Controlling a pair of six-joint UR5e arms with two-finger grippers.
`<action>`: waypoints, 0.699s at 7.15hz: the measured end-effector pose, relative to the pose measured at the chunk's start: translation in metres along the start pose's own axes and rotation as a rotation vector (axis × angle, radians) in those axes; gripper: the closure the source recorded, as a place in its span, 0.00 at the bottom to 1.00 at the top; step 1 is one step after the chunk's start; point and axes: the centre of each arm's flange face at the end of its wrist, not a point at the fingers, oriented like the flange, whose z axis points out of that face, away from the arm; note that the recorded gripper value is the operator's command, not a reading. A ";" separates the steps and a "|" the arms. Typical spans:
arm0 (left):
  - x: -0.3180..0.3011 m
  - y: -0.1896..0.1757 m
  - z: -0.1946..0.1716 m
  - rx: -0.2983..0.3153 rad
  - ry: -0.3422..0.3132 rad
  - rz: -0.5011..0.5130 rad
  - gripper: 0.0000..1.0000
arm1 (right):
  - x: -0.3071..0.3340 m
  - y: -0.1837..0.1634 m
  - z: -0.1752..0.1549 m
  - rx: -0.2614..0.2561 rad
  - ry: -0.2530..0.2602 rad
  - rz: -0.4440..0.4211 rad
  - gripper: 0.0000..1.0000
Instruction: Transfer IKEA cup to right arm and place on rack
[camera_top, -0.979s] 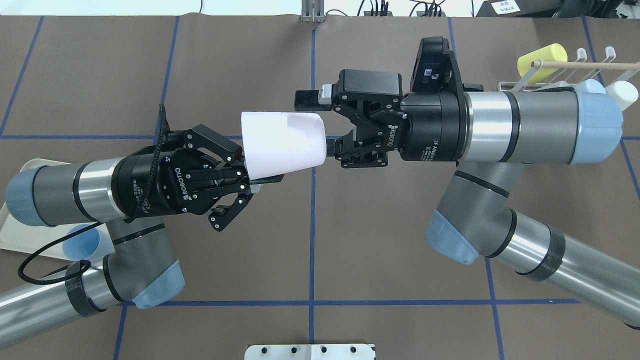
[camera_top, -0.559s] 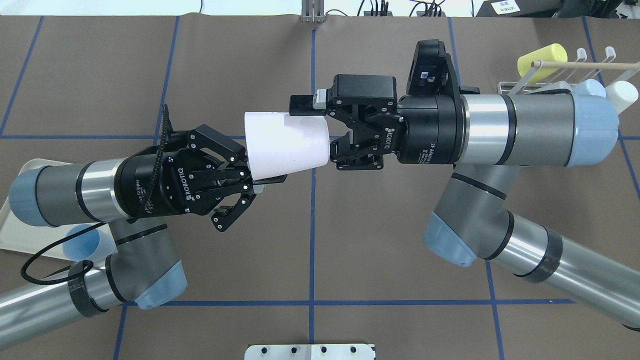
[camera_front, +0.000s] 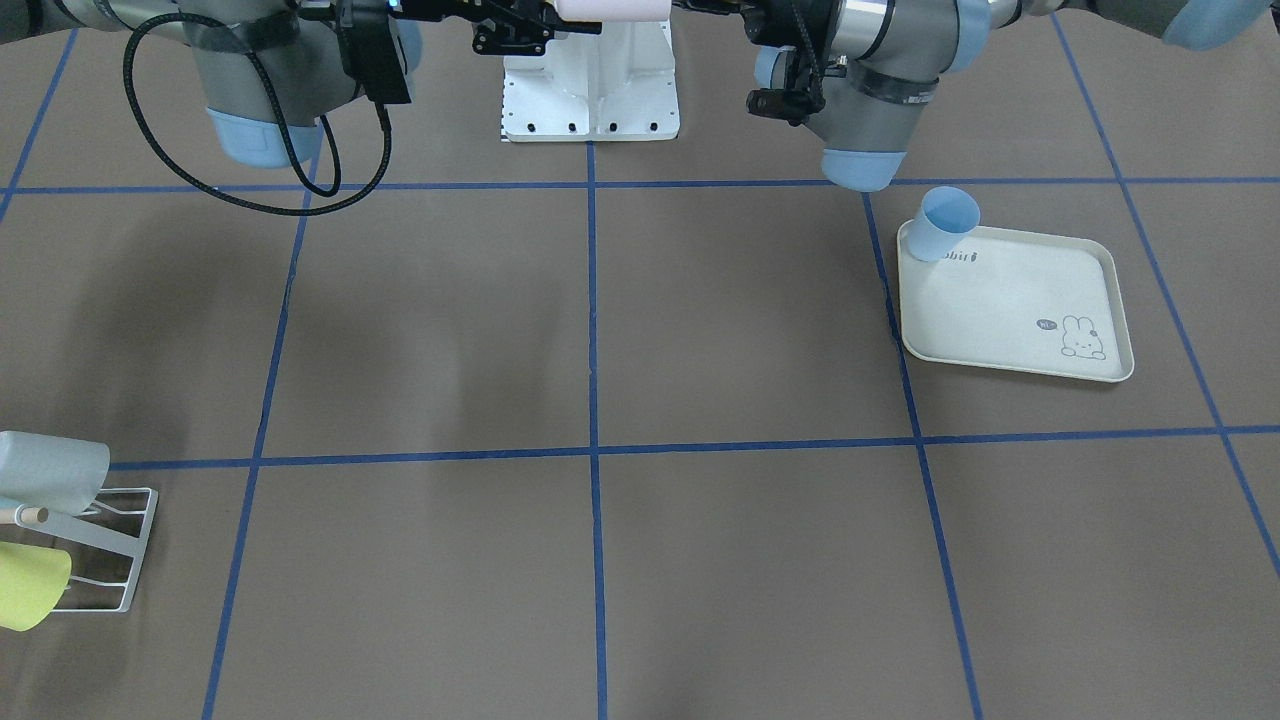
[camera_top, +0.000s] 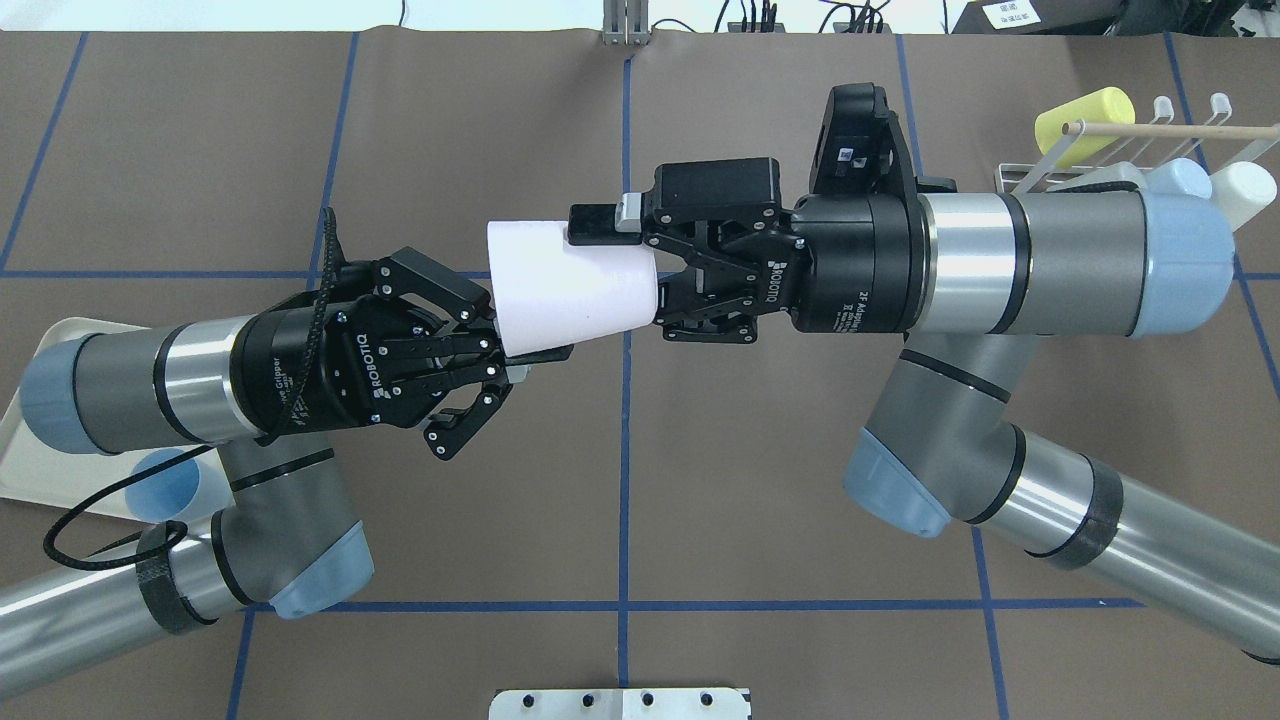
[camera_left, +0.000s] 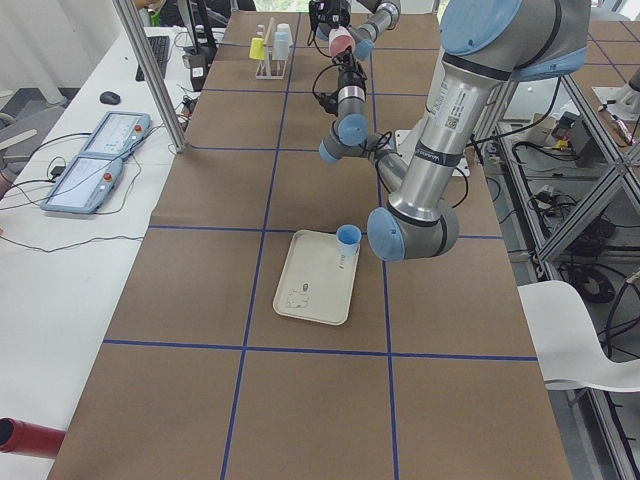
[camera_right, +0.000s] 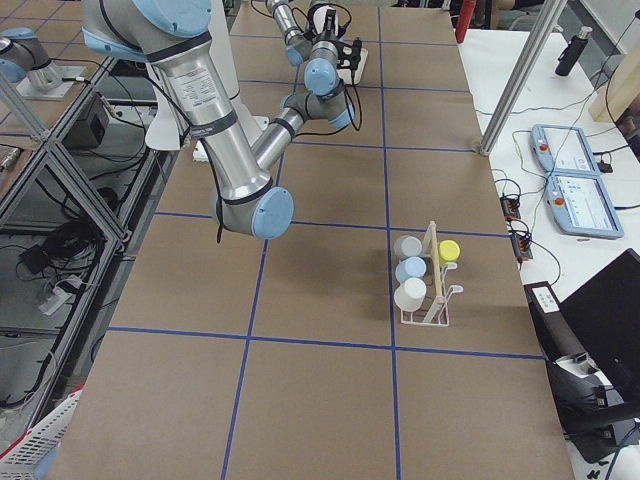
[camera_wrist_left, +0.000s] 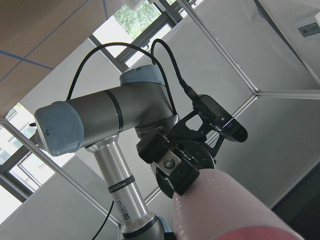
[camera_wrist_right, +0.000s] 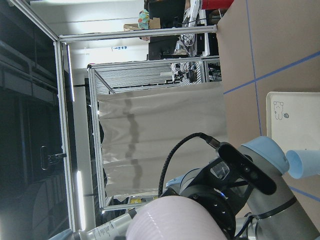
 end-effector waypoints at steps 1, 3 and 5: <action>0.000 -0.002 -0.003 0.008 -0.001 0.004 0.00 | 0.000 0.000 0.000 0.000 -0.002 0.000 0.86; 0.012 -0.005 -0.015 0.037 0.005 0.039 0.00 | -0.002 -0.002 -0.003 0.020 -0.022 0.003 0.85; 0.066 -0.018 -0.073 0.188 -0.016 0.155 0.00 | -0.008 -0.018 -0.019 0.096 -0.056 0.001 0.85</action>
